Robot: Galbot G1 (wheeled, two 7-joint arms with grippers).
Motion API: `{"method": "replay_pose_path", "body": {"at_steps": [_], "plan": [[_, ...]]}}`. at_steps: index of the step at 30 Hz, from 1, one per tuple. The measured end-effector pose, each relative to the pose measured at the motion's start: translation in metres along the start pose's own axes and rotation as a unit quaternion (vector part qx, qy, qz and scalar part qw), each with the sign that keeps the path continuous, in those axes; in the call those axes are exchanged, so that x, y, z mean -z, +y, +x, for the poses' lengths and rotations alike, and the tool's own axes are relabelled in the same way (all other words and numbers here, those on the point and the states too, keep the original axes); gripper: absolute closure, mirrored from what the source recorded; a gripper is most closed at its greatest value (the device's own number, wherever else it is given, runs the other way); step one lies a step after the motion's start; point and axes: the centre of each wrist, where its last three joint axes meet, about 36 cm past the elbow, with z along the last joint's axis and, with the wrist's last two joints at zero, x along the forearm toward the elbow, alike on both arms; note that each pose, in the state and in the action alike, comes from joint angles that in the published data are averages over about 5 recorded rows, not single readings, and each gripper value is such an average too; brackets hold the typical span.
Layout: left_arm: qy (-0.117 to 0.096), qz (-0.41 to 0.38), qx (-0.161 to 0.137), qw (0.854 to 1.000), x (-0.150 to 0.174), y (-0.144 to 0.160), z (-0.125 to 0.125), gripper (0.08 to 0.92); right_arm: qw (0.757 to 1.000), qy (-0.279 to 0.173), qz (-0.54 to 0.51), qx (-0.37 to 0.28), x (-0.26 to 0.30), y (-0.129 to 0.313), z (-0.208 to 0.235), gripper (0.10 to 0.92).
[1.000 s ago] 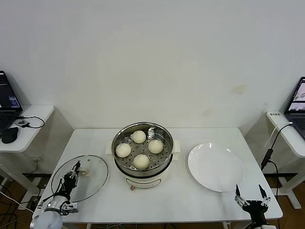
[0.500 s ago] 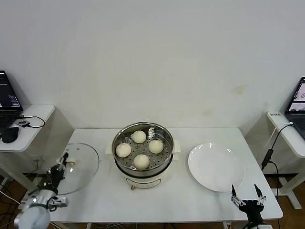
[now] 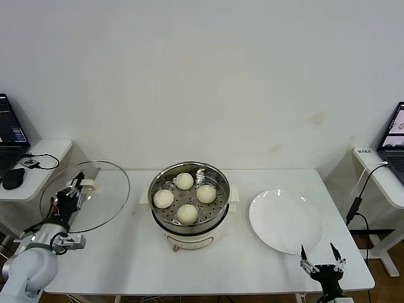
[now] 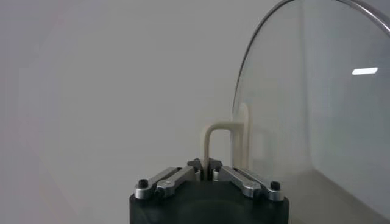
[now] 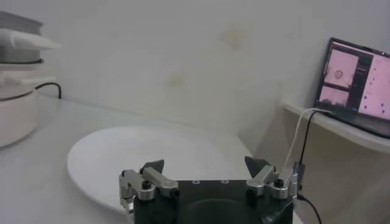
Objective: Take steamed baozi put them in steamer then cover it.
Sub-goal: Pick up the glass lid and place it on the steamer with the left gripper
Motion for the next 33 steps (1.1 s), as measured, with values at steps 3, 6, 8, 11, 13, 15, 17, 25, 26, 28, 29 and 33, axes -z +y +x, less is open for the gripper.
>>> {"method": "replay_pose_path", "body": {"at_steps": [3,6,8,11,13,15,17,25,26,28,29,33], "plan": [[-0.015,0.023,-0.003,1.0,0.02,0.015,-0.003,0.867,1.0,-0.001,0.004,0.002,0.002,0.004,-0.001,0.199],[-0.03,0.047,-0.009,0.998,0.043,0.024,-0.006,0.867,1.0,-0.001,0.008,0.003,0.003,0.009,-0.002,0.2],[-0.038,0.061,-0.014,0.997,0.059,0.026,-0.008,0.867,1.0,-0.001,0.011,0.004,0.003,0.012,-0.004,0.2],[-0.046,0.077,-0.021,0.996,0.082,0.026,-0.013,0.867,1.0,0.0,0.015,0.004,0.003,0.017,-0.007,0.2],[-0.05,0.083,-0.025,0.995,0.097,0.026,-0.017,0.867,1.0,0.001,0.018,0.003,0.003,0.021,-0.008,0.199],[-0.052,0.085,-0.027,0.995,0.111,0.025,-0.022,0.867,1.0,0.002,0.02,0.002,0.002,0.025,-0.01,0.2],[-0.053,0.084,-0.026,0.995,0.123,0.025,-0.027,0.867,1.0,0.002,0.023,0.0,0.002,0.028,-0.012,0.2],[-0.046,0.058,-0.014,0.997,0.17,0.022,-0.046,0.867,0.999,0.003,0.047,-0.008,-0.003,0.033,-0.016,0.2],[-0.045,0.055,-0.013,0.997,0.176,0.023,-0.048,0.867,0.999,0.004,0.049,-0.009,-0.004,0.033,-0.016,0.2],[-0.043,0.049,-0.011,0.998,0.189,0.024,-0.051,0.867,0.998,0.006,0.054,-0.01,-0.005,0.035,-0.018,0.2],[-0.041,0.047,-0.011,0.998,0.196,0.025,-0.053,0.867,0.998,0.007,0.055,-0.011,-0.006,0.035,-0.018,0.2],[-0.036,0.043,-0.017,0.998,0.218,0.026,-0.057,0.867,0.998,0.011,0.062,-0.011,-0.009,0.038,-0.02,0.199]]}}
